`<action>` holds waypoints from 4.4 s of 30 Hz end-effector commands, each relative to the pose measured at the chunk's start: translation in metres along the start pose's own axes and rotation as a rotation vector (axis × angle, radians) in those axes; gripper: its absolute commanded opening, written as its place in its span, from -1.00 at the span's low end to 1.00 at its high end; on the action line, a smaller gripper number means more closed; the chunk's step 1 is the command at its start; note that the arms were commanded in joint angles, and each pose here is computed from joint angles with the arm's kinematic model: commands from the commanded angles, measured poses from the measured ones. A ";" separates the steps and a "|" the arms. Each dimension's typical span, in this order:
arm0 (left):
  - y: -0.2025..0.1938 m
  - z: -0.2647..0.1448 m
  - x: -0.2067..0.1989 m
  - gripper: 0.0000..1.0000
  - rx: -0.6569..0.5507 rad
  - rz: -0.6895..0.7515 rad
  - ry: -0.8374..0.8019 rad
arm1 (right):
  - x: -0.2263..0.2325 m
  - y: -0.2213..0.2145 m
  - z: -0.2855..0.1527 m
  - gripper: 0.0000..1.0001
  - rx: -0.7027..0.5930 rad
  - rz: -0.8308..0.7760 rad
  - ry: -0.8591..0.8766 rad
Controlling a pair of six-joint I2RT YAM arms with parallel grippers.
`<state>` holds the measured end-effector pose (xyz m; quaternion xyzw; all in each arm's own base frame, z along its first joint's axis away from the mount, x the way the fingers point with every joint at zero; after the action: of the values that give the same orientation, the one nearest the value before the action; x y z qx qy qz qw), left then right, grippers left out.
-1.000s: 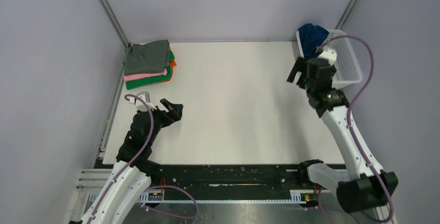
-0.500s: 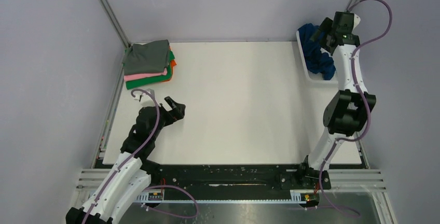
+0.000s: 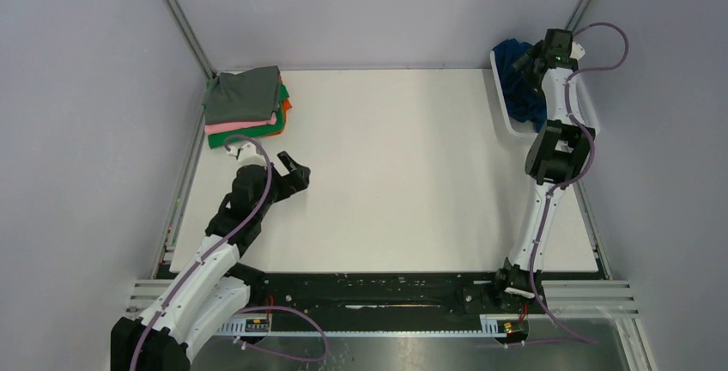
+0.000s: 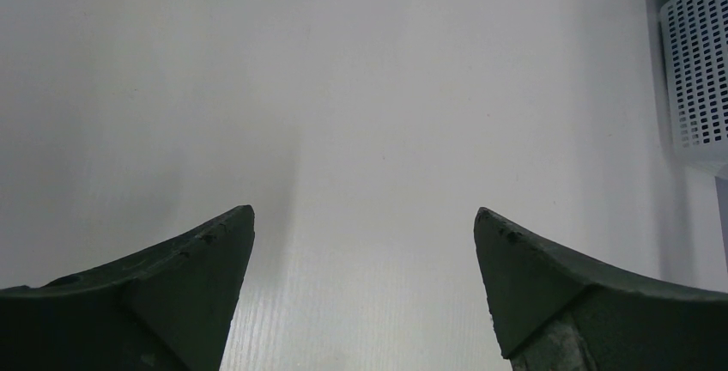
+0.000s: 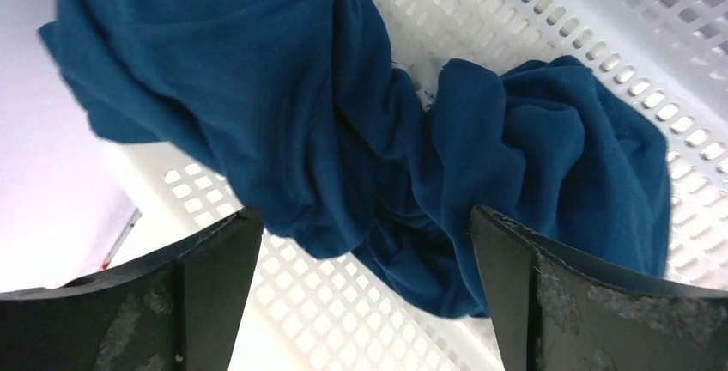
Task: Fold and stack the t-shirts
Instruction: Grab crumpled tshirt from bin with the right arm, then move the tshirt to the center of the board, then flatten out the tshirt
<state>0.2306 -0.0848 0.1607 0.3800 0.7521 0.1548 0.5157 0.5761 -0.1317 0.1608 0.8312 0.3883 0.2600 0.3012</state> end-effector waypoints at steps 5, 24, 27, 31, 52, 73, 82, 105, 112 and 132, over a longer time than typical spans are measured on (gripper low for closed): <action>0.025 -0.003 -0.030 0.98 -0.069 -0.009 -0.095 | 0.011 -0.002 0.037 0.97 -0.051 0.153 0.050; 0.028 -0.002 -0.031 0.98 -0.075 -0.016 -0.081 | 0.026 -0.005 0.081 0.64 -0.171 0.320 0.168; 0.028 -0.002 -0.032 0.98 -0.072 -0.013 -0.075 | 0.028 -0.001 0.082 -0.13 -0.190 0.315 0.189; 0.029 -0.004 -0.032 0.98 -0.072 -0.009 -0.074 | 0.033 0.008 0.070 -0.81 -0.210 0.252 0.227; 0.015 -0.045 -0.027 0.98 -0.063 -0.056 -0.212 | 0.102 0.061 -0.369 -1.00 -0.436 -0.215 0.958; -0.019 -0.061 -0.006 0.98 0.092 -0.189 -0.151 | 0.055 -0.235 -0.348 -0.51 0.014 -0.535 0.887; -0.057 -0.043 0.010 0.98 0.313 -0.179 -0.063 | -0.024 -0.256 -0.301 0.99 0.053 -0.609 0.372; -0.132 0.005 0.051 0.42 0.512 -0.072 0.355 | 0.163 -0.331 -0.312 0.86 0.246 -0.951 0.775; -0.151 0.009 0.056 -0.40 0.535 0.037 0.469 | 0.194 -0.369 -0.289 0.83 0.320 -1.114 0.678; -0.120 -0.001 0.035 -1.00 0.408 0.113 0.401 | 0.206 -0.410 -0.246 -1.00 0.343 -1.231 0.562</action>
<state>0.1849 -0.1616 0.0583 0.4725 0.8336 0.0509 0.2814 0.3172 0.3121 0.0618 0.4029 0.8951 0.1567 0.1093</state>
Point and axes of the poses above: each gripper's point midway between its finger pads, its own z axis out along the fingers, its own x axis along the line the jaws close on, y = z × x, the point moved 5 cm from there along -z, back along the fingers, and after that the axes turned 13 degrees about -z, right-handed, at the moved point
